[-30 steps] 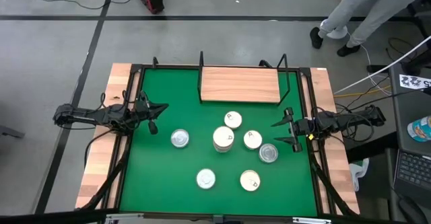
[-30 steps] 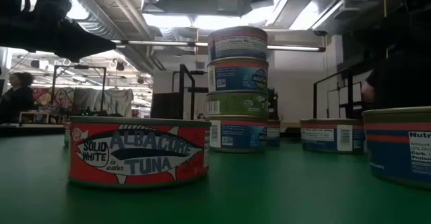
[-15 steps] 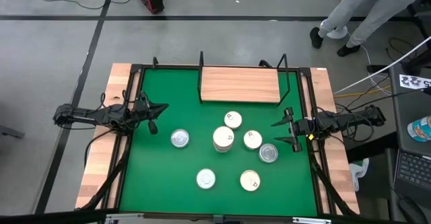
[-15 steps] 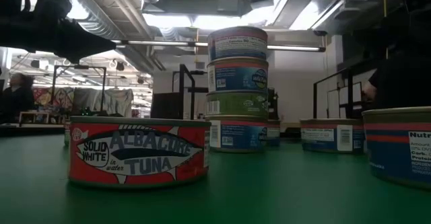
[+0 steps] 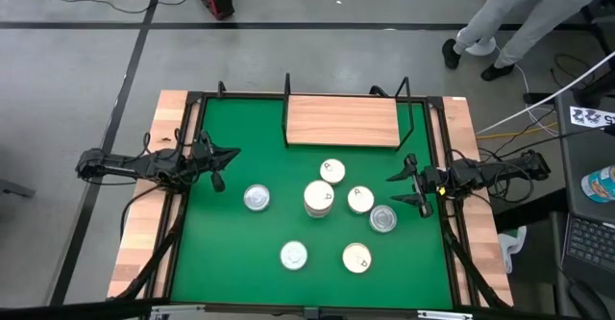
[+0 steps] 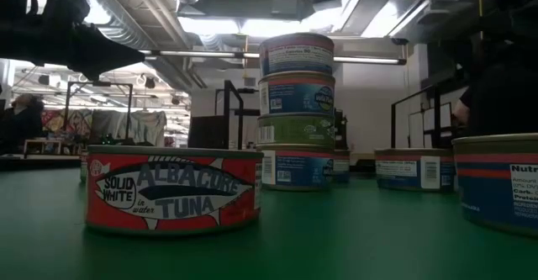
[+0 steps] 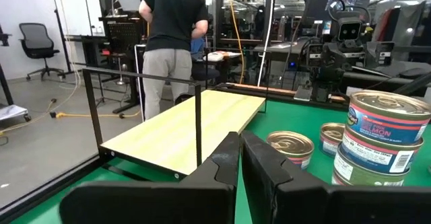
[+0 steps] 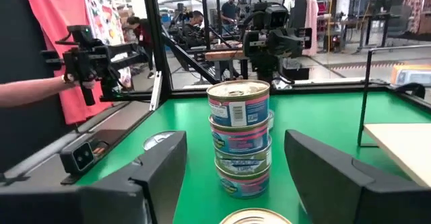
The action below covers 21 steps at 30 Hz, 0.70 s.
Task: Stack canned seafood by type on shelf
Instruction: Put the blue tuna can on the shelf
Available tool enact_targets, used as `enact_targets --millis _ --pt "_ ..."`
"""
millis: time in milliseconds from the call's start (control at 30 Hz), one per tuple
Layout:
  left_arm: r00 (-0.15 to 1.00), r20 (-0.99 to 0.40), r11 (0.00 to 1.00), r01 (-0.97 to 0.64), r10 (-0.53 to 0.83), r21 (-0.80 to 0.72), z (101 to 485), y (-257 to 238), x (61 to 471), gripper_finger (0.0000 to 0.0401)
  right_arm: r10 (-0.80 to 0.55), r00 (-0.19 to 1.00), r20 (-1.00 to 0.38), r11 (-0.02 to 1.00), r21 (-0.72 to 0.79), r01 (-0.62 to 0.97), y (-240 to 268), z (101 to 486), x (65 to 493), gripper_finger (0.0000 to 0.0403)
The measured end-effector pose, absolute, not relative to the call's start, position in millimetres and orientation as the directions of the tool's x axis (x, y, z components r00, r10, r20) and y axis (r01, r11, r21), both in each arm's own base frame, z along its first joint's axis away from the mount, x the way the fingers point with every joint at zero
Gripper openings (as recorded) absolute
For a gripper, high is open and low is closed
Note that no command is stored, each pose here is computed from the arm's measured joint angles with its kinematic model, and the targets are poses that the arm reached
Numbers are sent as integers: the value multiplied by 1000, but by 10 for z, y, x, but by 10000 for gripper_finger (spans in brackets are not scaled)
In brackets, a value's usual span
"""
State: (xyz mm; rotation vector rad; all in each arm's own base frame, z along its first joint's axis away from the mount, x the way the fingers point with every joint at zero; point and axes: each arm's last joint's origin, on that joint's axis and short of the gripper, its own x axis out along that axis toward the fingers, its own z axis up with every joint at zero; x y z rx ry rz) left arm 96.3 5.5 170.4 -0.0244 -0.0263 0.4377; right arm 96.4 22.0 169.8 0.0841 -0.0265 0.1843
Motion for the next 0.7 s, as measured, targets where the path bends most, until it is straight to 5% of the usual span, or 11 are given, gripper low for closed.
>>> enact_targets --millis 700 --pt "914 248 944 -288 321 -160 1961 14 1080 13 167 985 37 982 84 -169 216 1701 965 250"
